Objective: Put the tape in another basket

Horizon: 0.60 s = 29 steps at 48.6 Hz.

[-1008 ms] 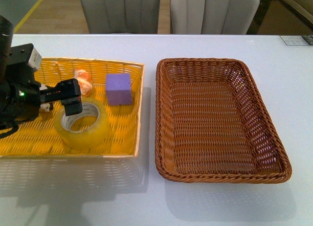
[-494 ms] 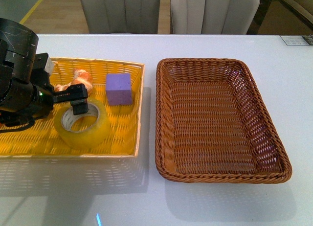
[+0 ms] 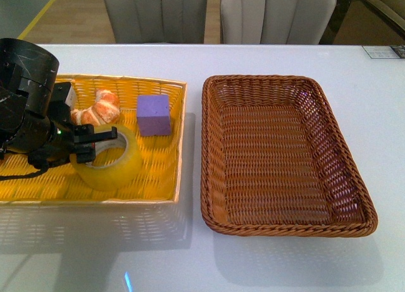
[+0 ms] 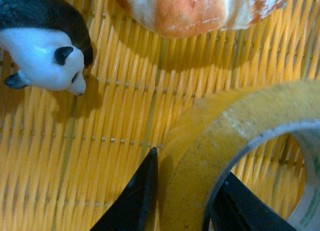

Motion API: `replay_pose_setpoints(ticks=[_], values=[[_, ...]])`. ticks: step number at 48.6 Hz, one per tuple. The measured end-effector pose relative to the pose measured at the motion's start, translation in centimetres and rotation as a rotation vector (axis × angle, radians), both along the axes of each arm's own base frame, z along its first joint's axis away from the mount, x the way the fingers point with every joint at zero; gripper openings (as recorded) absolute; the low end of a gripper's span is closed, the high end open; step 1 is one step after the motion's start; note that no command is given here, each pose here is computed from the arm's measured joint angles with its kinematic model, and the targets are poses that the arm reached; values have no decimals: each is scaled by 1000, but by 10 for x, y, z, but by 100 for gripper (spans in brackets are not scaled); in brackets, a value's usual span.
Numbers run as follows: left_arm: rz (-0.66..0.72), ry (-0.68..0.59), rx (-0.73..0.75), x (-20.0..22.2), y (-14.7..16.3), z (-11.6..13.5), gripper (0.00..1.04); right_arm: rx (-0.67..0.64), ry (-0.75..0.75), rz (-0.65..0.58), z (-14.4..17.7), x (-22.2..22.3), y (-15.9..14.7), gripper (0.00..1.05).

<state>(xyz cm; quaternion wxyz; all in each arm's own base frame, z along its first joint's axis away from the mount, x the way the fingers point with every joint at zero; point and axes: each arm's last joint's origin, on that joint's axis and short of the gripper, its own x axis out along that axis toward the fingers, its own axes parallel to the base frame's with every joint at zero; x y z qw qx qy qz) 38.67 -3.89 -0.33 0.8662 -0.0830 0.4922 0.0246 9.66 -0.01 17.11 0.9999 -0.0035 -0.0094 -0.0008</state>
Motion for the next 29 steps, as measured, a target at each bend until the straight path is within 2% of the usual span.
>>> replay_pose_setpoints(ticks=[3,8,17,25,29], values=[[13,-2,-2,0,3,1,18,0,0,0,0,0,0,96],[21,-17,-20,-8,8,9,17,0,0,0,0,0,0,96],[17,-133,-70,-17,11,59,17,0,0,0,0,0,0,96],[-36,-195,-92,-13,-9,95,17,0,0,0,0,0,0,96],[-69,-202,-102,-9,-25,103,17,0,0,0,0,0,0,96]])
